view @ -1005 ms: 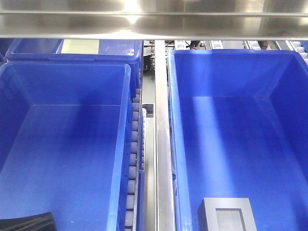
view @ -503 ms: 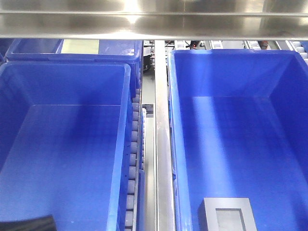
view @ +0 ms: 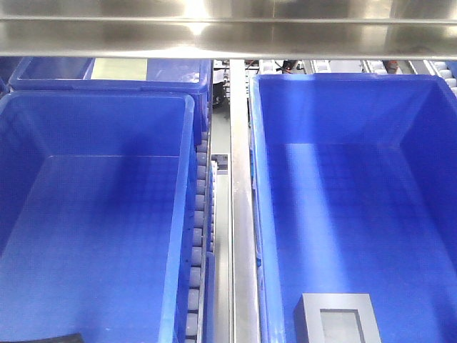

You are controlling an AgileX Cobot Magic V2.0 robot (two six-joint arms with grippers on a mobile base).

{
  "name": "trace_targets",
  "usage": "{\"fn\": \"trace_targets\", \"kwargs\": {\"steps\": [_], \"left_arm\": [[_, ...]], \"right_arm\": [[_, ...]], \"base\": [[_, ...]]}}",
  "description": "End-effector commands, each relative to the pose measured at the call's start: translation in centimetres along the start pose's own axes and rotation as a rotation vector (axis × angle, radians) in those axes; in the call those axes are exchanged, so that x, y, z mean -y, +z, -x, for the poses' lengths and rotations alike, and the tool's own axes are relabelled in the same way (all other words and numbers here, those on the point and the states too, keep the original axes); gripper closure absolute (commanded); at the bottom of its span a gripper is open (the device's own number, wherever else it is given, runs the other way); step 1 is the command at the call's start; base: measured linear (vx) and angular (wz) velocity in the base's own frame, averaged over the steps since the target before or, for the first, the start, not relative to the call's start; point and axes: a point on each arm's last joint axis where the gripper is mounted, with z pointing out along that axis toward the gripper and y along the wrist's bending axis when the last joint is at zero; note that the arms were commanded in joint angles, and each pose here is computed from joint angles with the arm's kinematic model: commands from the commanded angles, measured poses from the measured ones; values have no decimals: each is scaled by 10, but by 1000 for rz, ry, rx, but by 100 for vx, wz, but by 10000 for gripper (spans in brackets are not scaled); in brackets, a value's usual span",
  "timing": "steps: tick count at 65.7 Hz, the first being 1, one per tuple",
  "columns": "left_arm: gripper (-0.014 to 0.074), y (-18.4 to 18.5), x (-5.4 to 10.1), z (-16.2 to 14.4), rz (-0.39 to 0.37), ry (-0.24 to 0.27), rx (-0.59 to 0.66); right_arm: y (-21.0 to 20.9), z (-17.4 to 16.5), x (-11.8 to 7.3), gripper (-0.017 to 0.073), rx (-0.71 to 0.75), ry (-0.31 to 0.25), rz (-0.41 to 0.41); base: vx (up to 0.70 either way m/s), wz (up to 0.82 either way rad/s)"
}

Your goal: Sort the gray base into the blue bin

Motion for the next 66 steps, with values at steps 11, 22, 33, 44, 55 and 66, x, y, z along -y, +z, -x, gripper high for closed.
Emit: {"fn": "trace_targets", "kwargs": {"steps": [11,22,33,44,55,66], "left_arm": [[599,-10,-21,17,236,-8,140],[599,-39,-32,-2,488,39,236],[599,-59,-37,-31,765,40,298],[599,-65,-46,-62,986,25,270],[599,-60,-57,-94,1039,12,211],[599,-59,-58,-99,1043,31,183]], "right_arm": [[-1,7,0,564,81,-13,-1],[-1,7,0,564,81,-13,-1],[-1,7,0,564,81,-13,-1],[-1,7,0,564,81,-13,-1],[-1,7,0,564,81,-13,-1],[-1,7,0,564,81,-13,-1]], "base": [[0,0],[0,0],[0,0],[0,0],[0,0],[0,0]]}}
